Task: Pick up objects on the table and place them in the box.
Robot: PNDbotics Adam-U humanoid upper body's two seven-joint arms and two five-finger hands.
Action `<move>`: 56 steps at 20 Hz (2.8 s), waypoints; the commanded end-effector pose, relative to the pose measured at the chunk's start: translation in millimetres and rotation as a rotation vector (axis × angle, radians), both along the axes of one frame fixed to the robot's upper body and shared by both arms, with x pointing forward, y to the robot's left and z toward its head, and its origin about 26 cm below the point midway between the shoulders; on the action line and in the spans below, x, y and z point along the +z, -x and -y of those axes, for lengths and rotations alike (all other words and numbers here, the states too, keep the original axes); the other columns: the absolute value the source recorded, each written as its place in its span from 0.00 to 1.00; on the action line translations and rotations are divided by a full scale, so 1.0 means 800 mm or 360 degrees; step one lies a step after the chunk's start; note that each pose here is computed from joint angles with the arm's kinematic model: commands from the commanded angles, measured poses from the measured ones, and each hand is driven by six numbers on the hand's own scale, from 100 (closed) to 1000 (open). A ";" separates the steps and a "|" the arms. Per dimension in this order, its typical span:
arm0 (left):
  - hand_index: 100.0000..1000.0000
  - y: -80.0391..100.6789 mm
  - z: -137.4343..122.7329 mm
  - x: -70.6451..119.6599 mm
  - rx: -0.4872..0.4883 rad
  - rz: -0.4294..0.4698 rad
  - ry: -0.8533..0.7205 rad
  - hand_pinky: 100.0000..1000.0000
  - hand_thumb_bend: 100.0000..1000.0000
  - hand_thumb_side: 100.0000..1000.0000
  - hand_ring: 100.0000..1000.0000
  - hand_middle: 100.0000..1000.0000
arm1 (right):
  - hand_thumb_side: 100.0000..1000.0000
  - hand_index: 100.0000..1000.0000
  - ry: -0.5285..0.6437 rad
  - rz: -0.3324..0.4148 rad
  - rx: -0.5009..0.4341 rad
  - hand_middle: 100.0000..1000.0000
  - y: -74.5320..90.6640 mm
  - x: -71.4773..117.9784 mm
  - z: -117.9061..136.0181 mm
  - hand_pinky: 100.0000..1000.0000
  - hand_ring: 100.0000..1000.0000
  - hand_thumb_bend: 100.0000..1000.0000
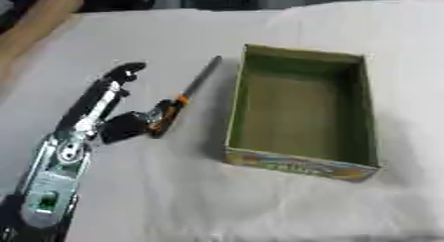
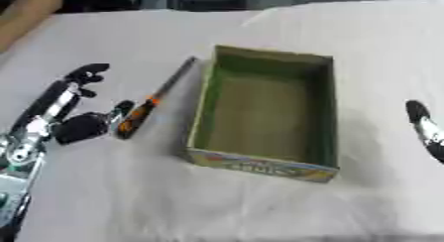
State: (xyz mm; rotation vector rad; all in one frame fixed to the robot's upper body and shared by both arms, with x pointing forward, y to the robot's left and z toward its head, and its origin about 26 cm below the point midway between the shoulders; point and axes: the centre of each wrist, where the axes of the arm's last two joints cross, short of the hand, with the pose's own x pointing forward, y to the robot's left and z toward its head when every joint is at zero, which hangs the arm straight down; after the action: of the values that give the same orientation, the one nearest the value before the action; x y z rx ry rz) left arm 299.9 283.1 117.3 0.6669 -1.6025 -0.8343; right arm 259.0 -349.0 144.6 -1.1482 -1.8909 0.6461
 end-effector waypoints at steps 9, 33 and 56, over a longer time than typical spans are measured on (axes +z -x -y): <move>1.00 0.001 0.001 0.004 -0.0008 0.0025 -0.0015 0.77 0.46 0.46 0.91 0.95 | 0.58 0.73 0.0028 0.0030 0.0016 0.67 0.002 0.010 0.000 0.51 0.59 0.47; 0.96 -0.030 0.005 -0.006 0.0029 -0.0165 -0.0300 0.81 0.51 0.44 0.92 0.93 | 0.58 0.73 0.0047 0.0011 0.0026 0.67 0.002 0.010 0.000 0.51 0.59 0.47; 0.83 -0.066 0.012 -0.028 0.0100 -0.0269 -0.0418 0.82 0.52 0.41 0.82 0.84 | 0.58 0.73 0.0056 0.0004 0.0028 0.67 0.003 0.010 0.001 0.51 0.60 0.47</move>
State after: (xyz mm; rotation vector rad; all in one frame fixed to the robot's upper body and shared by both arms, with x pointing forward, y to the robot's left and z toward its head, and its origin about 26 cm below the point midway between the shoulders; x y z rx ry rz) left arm 350.2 270.2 83.5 0.7631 -1.3122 -1.0182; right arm 259.3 -348.4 144.8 -1.1363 -1.8879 0.6709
